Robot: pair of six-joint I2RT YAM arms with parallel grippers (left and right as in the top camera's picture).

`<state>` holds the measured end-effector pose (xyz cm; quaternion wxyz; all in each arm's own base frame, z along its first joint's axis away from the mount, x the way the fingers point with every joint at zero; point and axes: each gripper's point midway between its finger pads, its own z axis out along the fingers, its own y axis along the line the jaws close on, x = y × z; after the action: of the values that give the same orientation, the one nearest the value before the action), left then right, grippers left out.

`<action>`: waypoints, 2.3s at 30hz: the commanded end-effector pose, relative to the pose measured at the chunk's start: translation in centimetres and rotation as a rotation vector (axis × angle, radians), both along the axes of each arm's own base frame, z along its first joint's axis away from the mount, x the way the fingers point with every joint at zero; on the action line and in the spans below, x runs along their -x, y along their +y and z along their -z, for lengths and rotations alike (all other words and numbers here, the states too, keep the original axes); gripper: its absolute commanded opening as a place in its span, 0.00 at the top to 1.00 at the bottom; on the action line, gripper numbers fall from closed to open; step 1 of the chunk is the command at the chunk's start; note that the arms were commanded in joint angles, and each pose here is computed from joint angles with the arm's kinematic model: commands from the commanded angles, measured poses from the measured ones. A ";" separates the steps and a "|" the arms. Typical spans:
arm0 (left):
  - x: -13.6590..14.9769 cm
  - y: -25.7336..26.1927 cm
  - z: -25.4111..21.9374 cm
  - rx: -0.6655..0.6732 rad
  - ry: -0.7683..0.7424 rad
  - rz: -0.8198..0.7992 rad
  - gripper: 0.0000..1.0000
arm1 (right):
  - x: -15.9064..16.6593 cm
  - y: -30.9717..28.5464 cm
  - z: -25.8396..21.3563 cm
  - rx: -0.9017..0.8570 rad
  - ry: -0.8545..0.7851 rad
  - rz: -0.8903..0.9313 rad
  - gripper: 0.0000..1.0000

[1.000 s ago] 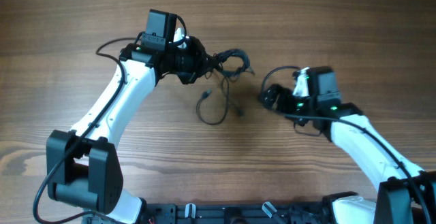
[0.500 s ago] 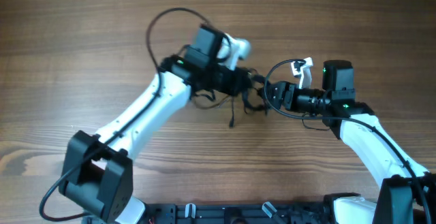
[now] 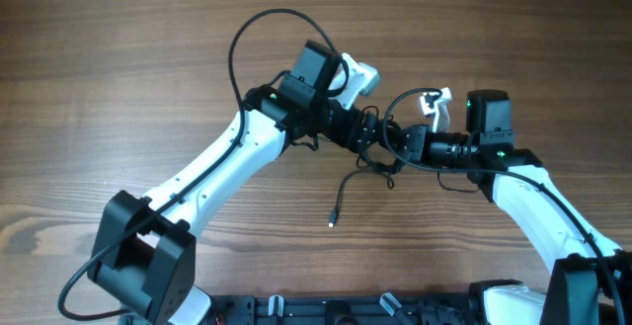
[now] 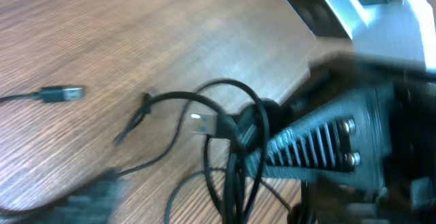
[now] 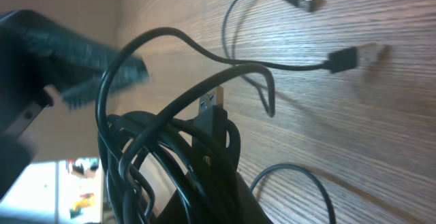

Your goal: Untangle cables

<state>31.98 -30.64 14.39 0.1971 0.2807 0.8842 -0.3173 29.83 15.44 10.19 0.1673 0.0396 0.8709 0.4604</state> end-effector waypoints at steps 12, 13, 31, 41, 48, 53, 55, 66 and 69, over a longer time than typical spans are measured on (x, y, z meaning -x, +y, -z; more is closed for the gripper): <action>-1.7 -0.4 -1.1 0.192 0.485 -0.640 0.09 | -4.6 -1.7 -0.5 -0.087 0.222 0.471 0.96; -1.7 -0.5 -1.0 0.192 0.493 -0.667 0.13 | -4.6 -1.4 -0.6 -0.092 0.230 0.482 0.96; -3.0 1.0 0.2 0.177 0.506 -0.976 0.96 | -5.3 1.4 -1.5 -0.162 0.270 0.585 0.95; -7.0 7.5 0.6 -0.055 0.109 -0.752 0.96 | -4.2 -0.8 -0.3 0.044 0.036 0.313 0.30; -4.5 5.5 -1.7 -0.083 -0.154 -0.127 0.96 | -4.0 -0.6 -3.8 0.002 -0.314 0.012 0.00; -0.7 2.1 -2.6 0.022 -0.209 0.198 0.96 | -2.8 1.6 -6.5 -0.073 -0.498 -0.165 0.01; 0.1 1.2 -2.9 0.043 -0.224 0.253 0.96 | -2.6 1.9 -6.4 -0.063 -0.520 -0.189 0.05; 1.3 0.0 -2.9 0.044 -0.231 0.299 0.96 | -2.9 1.2 -4.1 0.038 -0.450 -0.134 0.69; 0.7 0.5 -2.9 0.042 -0.230 0.276 0.90 | -2.9 1.2 -4.0 0.037 -0.440 -0.132 0.91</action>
<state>31.47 -29.97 15.48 0.2389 0.4160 0.8214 -0.3084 32.29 17.03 14.25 0.3130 -0.1278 0.8164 0.4682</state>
